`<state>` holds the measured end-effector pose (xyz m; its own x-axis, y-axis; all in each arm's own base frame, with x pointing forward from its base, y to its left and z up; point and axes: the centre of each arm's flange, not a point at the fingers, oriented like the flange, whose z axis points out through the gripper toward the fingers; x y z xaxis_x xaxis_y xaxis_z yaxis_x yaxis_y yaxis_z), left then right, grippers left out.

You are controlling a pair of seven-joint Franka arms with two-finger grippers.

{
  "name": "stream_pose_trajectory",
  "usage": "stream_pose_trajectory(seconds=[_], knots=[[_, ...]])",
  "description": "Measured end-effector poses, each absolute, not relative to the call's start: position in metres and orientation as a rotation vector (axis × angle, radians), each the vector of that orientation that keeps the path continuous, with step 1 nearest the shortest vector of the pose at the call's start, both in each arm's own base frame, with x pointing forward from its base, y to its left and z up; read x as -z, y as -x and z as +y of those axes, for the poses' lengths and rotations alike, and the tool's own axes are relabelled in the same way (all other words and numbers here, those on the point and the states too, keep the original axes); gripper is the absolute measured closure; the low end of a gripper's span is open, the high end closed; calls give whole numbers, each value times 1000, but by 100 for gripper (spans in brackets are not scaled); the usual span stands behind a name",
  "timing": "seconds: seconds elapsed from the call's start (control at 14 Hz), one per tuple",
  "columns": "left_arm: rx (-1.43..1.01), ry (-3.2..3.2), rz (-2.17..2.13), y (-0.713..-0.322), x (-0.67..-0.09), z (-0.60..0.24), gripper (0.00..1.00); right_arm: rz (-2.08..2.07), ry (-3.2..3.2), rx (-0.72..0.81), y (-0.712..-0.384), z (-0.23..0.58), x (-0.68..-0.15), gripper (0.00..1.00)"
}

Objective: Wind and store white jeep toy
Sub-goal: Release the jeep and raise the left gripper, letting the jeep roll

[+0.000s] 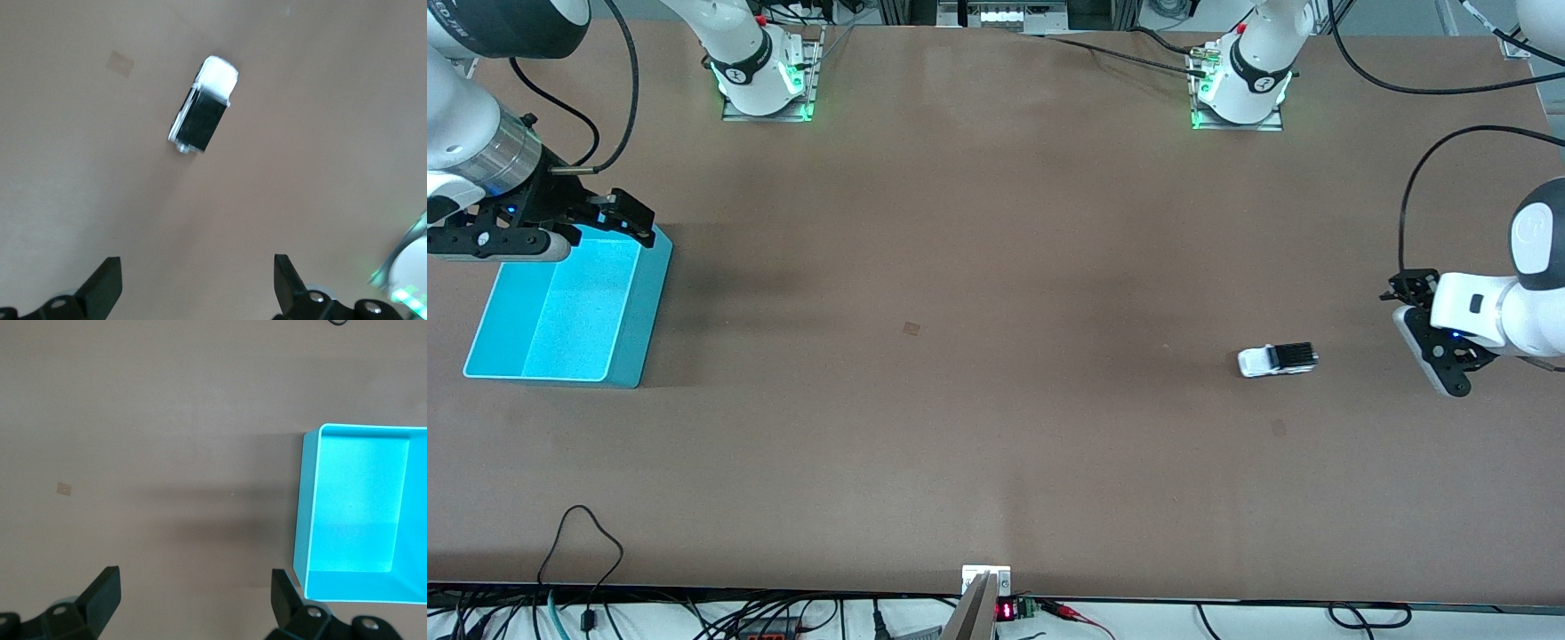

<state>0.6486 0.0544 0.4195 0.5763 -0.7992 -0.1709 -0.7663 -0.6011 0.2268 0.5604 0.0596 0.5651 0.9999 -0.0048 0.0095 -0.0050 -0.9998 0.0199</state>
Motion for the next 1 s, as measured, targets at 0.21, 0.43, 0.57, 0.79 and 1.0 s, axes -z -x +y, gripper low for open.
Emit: stream_pose_trajectory(seconds=[0.21, 0.43, 0.57, 0.79, 1.0], knots=[[366, -2831, -1134, -646, -456, 6, 0, -8, -3122, -15, -560, 60, -565, 0], [320, -2948, -1009, -633, -497, -34, 0, -8, -3122, -15, -560, 60, -565, 0], [288, -3013, -916, -626, -515, -50, 0, -7, -3122, -15, -560, 60, -565, 0], [255, -3064, -691, -619, -527, -62, 0, -7, -3122, -15, -560, 60, -565, 0], [232, -3092, -444, -616, -535, -60, 0, -7, -3122, -15, -560, 60, -565, 0]])
